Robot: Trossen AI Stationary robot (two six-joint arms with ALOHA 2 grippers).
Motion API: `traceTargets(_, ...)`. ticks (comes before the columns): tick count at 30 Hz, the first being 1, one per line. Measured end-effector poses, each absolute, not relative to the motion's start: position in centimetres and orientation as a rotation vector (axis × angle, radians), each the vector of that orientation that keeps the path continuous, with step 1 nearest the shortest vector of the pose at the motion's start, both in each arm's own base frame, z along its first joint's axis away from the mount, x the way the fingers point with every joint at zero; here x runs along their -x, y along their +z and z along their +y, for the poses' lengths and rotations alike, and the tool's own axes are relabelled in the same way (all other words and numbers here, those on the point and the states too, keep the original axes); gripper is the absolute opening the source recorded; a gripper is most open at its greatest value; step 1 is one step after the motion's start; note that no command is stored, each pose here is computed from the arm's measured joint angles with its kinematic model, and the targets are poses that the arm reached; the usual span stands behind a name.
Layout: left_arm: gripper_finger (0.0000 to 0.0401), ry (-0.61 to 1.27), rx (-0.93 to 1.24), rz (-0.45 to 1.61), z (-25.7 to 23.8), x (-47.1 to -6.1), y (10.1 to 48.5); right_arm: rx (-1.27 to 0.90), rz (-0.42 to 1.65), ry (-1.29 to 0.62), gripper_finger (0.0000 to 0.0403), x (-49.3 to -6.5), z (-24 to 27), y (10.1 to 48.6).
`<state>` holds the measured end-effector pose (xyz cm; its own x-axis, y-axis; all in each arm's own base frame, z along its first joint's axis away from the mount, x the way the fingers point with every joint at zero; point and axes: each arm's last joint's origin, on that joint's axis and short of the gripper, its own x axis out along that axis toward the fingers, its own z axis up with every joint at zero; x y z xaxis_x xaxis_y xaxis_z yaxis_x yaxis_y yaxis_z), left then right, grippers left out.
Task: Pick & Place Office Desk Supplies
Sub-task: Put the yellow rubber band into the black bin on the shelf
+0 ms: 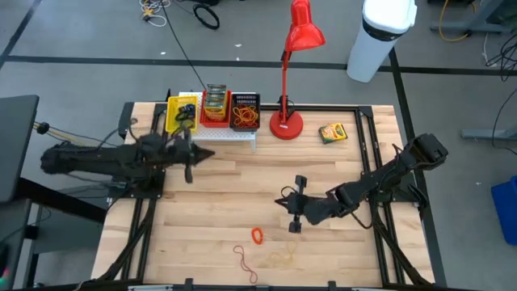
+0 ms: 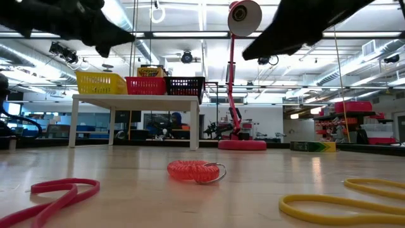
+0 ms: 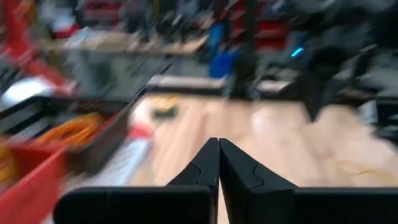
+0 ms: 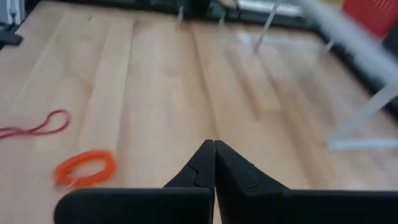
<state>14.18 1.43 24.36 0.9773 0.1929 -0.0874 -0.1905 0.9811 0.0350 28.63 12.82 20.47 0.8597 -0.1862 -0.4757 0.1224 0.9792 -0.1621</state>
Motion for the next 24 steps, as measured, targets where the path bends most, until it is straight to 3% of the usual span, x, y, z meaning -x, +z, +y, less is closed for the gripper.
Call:
traceTargets(6, 0.0012, 0.050, -0.042, -0.061, -0.8, -14.9, 21.5, 0.016, 0.604, -0.129, 0.0008, -27.8, 14.6, 20.9)
traceTargets(11, 0.0012, 0.023, -0.013, -0.051, -1.6, -15.2, 20.3, -0.022, 0.726, -0.073, 0.0023, -27.9, 16.8, 20.2)
traceTargets(18, 0.0012, 0.022, 0.003, -0.004, -1.7, -15.6, 19.6, 0.008, 0.955, 0.002, 0.0096, -29.3, 20.9, 19.5)
traceTargets(24, 0.0012, 0.020, 0.007, 0.006, -1.7, -15.7, 19.5, 0.177, 1.092, 0.169, 0.0157, -29.6, 24.0, 17.1)
